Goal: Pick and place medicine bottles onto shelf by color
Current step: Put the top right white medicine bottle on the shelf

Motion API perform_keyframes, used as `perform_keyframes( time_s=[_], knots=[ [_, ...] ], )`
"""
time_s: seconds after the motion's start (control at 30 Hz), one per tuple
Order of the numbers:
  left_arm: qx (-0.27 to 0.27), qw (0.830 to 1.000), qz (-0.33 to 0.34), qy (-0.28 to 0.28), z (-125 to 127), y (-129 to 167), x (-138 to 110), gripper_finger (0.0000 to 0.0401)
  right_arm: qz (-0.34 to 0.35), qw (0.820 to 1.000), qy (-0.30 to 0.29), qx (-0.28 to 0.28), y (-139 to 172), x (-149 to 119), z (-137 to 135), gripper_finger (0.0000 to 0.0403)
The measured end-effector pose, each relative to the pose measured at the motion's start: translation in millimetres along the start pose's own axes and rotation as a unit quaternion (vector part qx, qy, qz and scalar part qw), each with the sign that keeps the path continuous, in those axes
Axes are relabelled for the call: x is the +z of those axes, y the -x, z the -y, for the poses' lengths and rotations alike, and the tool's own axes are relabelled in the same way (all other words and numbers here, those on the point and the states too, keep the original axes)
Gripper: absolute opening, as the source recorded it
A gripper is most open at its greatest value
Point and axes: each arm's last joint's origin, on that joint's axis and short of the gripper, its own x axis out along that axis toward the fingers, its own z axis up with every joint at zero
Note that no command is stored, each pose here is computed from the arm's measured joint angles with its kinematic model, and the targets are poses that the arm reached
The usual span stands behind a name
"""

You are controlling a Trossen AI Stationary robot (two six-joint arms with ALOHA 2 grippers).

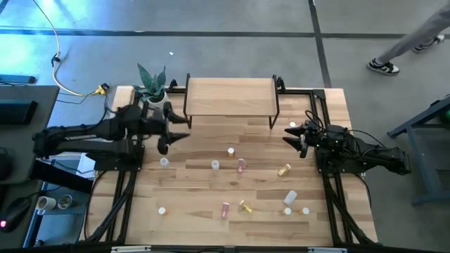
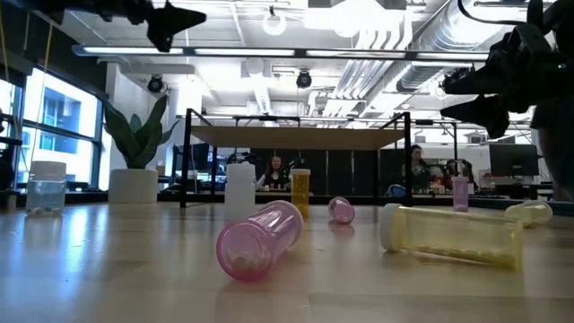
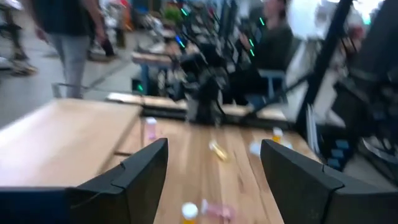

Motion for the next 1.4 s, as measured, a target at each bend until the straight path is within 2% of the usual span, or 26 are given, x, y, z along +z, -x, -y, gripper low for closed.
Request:
perform_keyframes(
  time_s=[0.17, 0.5, 0.63, 0.97, 1.1, 1.4],
  knots=[
    [-0.011, 0.998, -0.059, -0.026, 12, -25, -15, 0.0247, 0.0, 1.0, 0.0, 0.0, 0, 0, 0, 0.0236],
    [0.008, 0.986, -0.16, -0.049, 30, -62, -54, 0.0247, 0.0, 1.0, 0.0, 0.0, 0, 0, 0, 0.0236],
    [0.03, 0.983, -0.175, -0.044, 32, -75, -67, 0.0247, 0.0, 1.0, 0.0, 0.0, 0, 0, 0, 0.0236],
    [0.022, 0.979, -0.197, -0.042, 37, -102, -96, 0.0247, 0.0, 1.0, 0.0, 0.0, 0, 0, 0, 0.0236],
    [0.027, 0.977, -0.21, -0.023, 37, -110, -107, 0.0247, 0.0, 1.0, 0.0, 0.0, 0, 0, 0, 0.0236],
    [0.015, 0.972, -0.233, -0.021, 38, -120, -127, 0.0247, 0.0, 1.0, 0.0, 0.0, 0, 0, 0, 0.0236]
  ],
)
